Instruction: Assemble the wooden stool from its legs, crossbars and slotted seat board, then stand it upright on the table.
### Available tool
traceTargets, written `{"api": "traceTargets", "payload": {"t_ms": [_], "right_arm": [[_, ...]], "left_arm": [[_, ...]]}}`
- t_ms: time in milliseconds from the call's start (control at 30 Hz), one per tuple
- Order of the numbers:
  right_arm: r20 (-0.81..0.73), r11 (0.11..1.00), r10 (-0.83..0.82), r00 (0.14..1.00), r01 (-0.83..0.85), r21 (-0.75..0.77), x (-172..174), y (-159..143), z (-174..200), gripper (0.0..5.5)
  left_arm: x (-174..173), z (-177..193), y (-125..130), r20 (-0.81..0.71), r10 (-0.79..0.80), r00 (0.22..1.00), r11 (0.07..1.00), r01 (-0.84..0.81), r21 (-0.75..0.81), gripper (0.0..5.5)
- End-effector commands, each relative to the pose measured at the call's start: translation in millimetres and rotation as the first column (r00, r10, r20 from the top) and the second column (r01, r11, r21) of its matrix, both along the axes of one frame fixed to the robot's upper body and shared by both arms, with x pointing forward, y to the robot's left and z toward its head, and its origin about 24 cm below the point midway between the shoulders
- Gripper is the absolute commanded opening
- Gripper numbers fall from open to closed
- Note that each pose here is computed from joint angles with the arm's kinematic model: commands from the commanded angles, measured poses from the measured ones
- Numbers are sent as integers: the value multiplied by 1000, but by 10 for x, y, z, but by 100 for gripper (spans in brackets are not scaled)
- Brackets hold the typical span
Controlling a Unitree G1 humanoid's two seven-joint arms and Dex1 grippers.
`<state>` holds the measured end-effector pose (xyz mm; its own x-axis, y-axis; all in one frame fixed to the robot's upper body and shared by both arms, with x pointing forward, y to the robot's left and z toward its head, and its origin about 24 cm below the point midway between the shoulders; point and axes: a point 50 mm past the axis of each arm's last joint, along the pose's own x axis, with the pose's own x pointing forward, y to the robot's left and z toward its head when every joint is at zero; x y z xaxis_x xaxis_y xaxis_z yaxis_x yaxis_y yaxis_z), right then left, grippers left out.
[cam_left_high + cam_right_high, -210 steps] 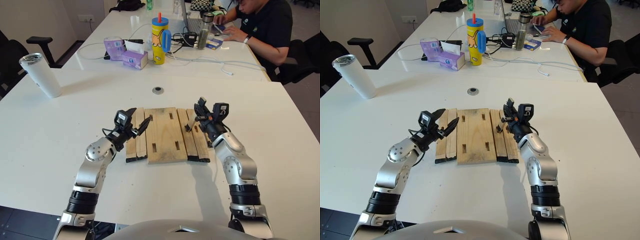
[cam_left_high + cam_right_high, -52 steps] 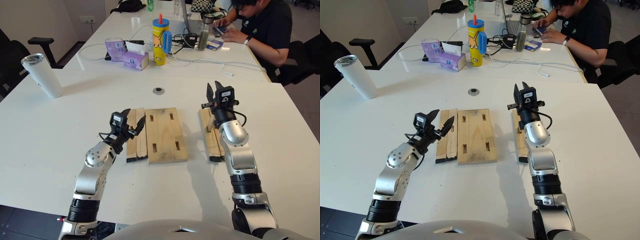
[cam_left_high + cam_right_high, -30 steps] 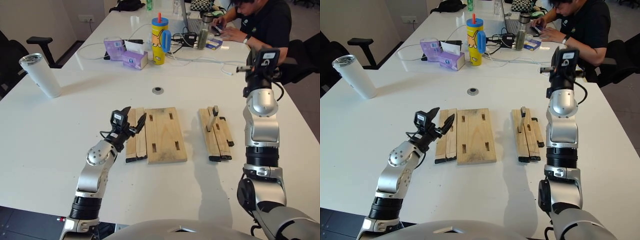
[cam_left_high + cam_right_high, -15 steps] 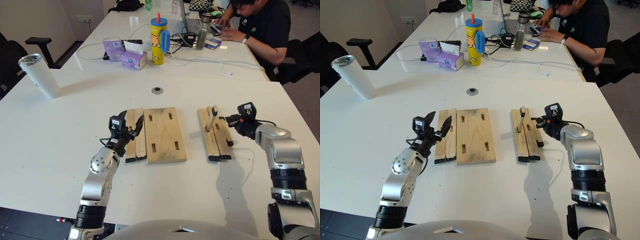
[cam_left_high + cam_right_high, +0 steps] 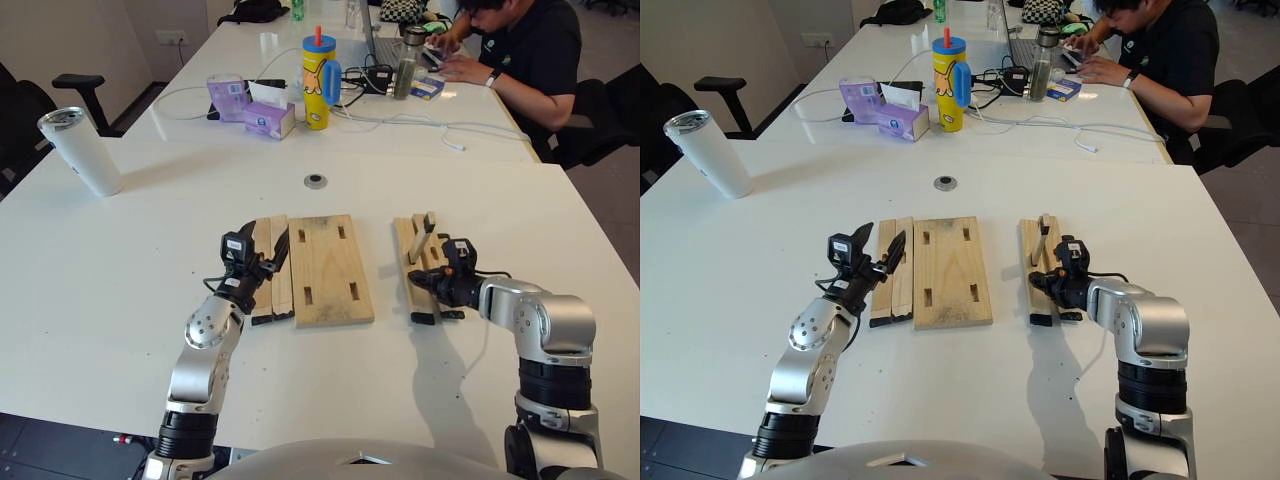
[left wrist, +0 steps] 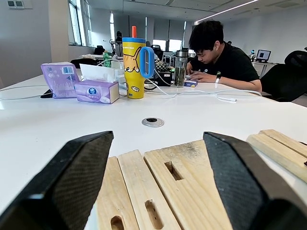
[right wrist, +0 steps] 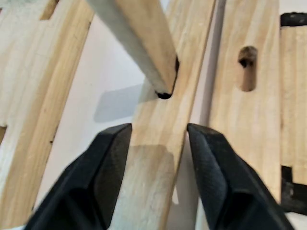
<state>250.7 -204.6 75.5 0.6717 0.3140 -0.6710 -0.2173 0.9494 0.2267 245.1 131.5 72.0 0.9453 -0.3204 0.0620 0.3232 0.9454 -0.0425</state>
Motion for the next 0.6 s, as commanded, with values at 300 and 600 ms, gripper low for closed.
{"api": "traceTargets", "payload": {"t_ms": [300,600], "right_arm": [[-26,994,-5,1000,2,-113,28,134,-142,407],[-6,965,9,1000,-11,-264,19,-25,-366,292]], "left_arm": [[-8,30,-16,0,-16,1000,1000,16,14,348],[4,42,0,-2,-26,1000,999,26,24,348]]}}
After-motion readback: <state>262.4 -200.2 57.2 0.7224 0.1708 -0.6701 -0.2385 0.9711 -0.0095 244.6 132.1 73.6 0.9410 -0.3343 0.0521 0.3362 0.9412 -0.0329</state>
